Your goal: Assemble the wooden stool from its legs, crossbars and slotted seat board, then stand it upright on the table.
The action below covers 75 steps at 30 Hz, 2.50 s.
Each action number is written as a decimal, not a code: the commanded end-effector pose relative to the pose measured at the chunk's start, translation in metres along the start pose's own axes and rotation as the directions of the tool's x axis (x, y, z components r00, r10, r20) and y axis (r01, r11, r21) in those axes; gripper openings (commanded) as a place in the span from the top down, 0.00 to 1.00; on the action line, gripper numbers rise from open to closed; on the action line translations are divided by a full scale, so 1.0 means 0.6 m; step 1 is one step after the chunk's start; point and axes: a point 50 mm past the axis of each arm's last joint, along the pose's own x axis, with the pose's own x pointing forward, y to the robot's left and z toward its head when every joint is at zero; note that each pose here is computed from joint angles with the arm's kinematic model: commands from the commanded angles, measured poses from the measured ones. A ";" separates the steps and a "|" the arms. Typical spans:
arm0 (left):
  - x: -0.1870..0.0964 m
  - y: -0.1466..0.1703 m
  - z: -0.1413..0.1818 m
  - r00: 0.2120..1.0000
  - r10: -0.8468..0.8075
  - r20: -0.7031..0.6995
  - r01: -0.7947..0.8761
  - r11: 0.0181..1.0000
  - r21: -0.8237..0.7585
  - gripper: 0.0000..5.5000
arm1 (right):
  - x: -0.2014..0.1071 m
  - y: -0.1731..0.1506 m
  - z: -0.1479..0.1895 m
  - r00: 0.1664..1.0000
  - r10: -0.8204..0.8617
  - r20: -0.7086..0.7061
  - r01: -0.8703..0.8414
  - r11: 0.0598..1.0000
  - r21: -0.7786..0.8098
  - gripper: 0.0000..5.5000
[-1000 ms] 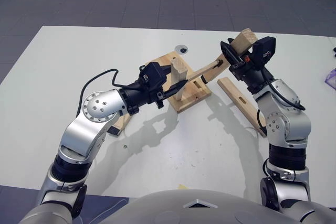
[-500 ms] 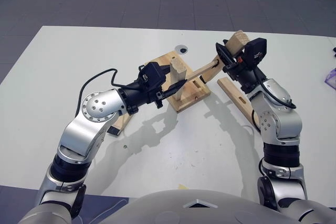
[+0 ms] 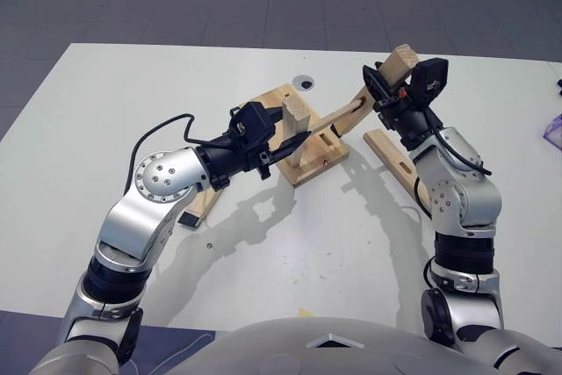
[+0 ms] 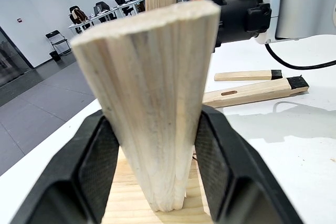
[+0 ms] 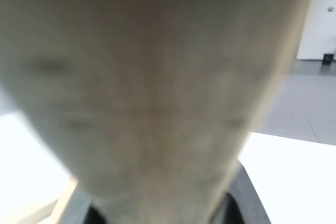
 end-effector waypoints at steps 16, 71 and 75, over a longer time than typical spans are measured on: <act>-0.001 0.002 -0.031 0.993 0.005 -0.117 -0.005 1.000 0.002 0.63 | -0.001 0.009 0.006 0.985 0.161 -0.070 -0.167 0.981 -0.095 0.81; 0.002 0.000 -0.046 0.990 -0.002 -0.144 0.002 1.000 0.003 0.63 | 0.025 0.052 0.005 0.856 0.372 -0.359 -0.344 0.928 0.142 0.81; 0.002 0.000 -0.049 0.989 -0.003 -0.150 0.004 1.000 0.005 0.63 | 0.028 0.048 -0.017 0.839 0.378 -0.392 -0.323 0.925 0.200 0.81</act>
